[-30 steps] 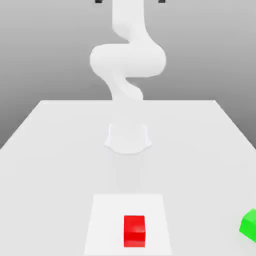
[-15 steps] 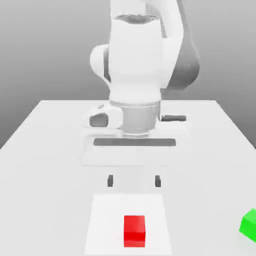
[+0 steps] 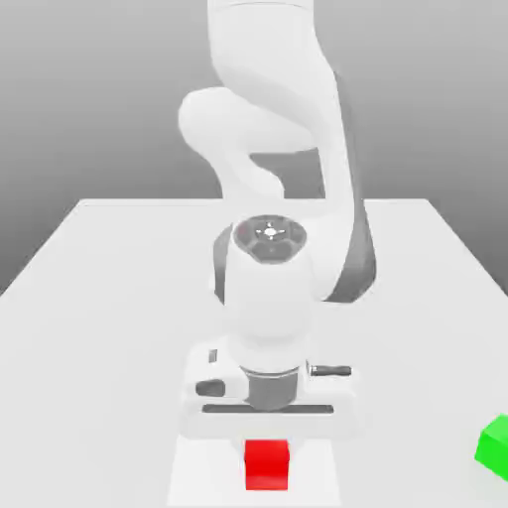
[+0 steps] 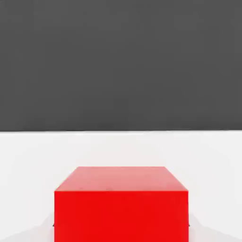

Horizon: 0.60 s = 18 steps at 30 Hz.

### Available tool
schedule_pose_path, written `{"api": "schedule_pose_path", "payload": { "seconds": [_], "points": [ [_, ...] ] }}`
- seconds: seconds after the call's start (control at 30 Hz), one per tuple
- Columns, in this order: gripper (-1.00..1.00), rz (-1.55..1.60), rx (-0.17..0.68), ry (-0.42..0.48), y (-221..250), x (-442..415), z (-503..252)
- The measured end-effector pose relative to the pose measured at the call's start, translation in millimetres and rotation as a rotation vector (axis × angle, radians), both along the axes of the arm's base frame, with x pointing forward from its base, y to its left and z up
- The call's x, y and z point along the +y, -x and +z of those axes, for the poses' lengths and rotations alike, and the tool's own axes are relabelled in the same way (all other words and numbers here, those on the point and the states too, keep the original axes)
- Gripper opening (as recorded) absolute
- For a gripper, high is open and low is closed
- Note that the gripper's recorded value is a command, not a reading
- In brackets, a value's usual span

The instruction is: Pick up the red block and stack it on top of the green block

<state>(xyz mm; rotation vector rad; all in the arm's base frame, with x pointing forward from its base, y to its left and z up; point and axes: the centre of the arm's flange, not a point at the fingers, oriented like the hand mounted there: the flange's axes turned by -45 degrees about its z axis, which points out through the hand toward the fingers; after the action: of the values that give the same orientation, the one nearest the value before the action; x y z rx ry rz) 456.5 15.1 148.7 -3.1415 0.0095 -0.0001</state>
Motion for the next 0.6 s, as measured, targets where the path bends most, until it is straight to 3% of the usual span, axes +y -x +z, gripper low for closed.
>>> {"api": "schedule_pose_path", "payload": {
  "seconds": [0.17, 0.37, 0.6],
  "points": [
    [-1.0, 0.004, 0.0, 0.0, 0, 1, 52],
    [-1.0, 0.501, 0.006, 0.001, -9, 138, 75],
    [-1.0, 1.048, 0.001, 0.0, 26, 293, 59]
  ]
}}
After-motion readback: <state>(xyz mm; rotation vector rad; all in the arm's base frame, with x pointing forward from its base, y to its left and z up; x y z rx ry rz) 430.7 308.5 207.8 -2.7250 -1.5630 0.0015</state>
